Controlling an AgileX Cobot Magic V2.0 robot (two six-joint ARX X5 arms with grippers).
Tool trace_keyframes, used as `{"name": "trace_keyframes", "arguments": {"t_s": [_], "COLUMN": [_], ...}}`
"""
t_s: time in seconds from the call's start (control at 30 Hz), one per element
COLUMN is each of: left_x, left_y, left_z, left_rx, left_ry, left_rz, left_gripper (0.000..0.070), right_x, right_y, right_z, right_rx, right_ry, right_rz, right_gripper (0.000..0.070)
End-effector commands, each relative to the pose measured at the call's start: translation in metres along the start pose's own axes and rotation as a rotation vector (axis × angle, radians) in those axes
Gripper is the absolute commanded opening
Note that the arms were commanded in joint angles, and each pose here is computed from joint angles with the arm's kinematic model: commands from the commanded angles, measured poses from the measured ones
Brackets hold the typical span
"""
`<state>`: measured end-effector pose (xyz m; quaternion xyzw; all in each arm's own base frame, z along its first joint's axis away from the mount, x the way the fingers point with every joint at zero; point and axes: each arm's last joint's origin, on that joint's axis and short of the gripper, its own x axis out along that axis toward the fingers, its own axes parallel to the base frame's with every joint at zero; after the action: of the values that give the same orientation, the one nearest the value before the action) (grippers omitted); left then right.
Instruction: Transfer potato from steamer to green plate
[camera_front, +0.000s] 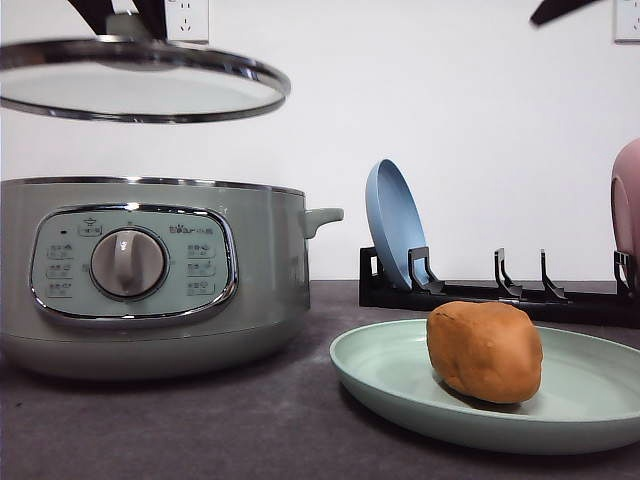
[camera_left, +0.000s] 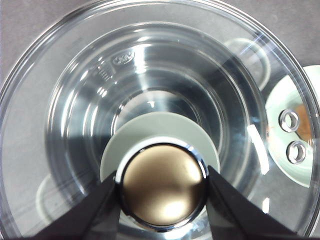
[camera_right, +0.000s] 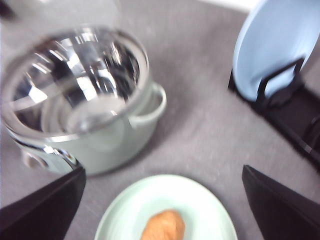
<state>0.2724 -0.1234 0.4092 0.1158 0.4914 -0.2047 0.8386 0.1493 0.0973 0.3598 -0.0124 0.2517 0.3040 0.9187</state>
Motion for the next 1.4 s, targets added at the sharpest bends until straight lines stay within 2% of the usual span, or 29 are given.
{"name": "trace_keyframes", "arguments": {"t_s": [0.0, 0.2, 0.47, 0.97, 1.37], "left_x": [-0.002, 0.018, 0.043, 0.067, 0.07], "left_y": [-0.002, -0.001, 0.0, 0.001, 0.001], "left_z": [0.008, 0.015, 0.022, 0.026, 0.024], "left_rx": [0.006, 0.008, 0.01, 0.008, 0.007], "left_ry": [-0.051, -0.008, 0.047, 0.104, 0.135], "left_rz": [-0.004, -0.006, -0.008, -0.01, -0.012], "left_gripper": [0.0, 0.0, 0.0, 0.0, 0.0], "right_x": [-0.008, -0.027, -0.031, -0.031, -0.031], "right_y": [0.002, 0.004, 0.004, 0.004, 0.004], "right_z": [0.006, 0.01, 0.01, 0.01, 0.011], "right_rx": [-0.009, -0.015, -0.015, -0.016, -0.024], "right_ry": [-0.032, -0.097, -0.108, -0.113, -0.119], "right_rz": [0.004, 0.01, -0.011, -0.012, -0.018], "right_gripper": [0.0635, 0.0635, 0.0635, 0.0635, 0.0635]}}
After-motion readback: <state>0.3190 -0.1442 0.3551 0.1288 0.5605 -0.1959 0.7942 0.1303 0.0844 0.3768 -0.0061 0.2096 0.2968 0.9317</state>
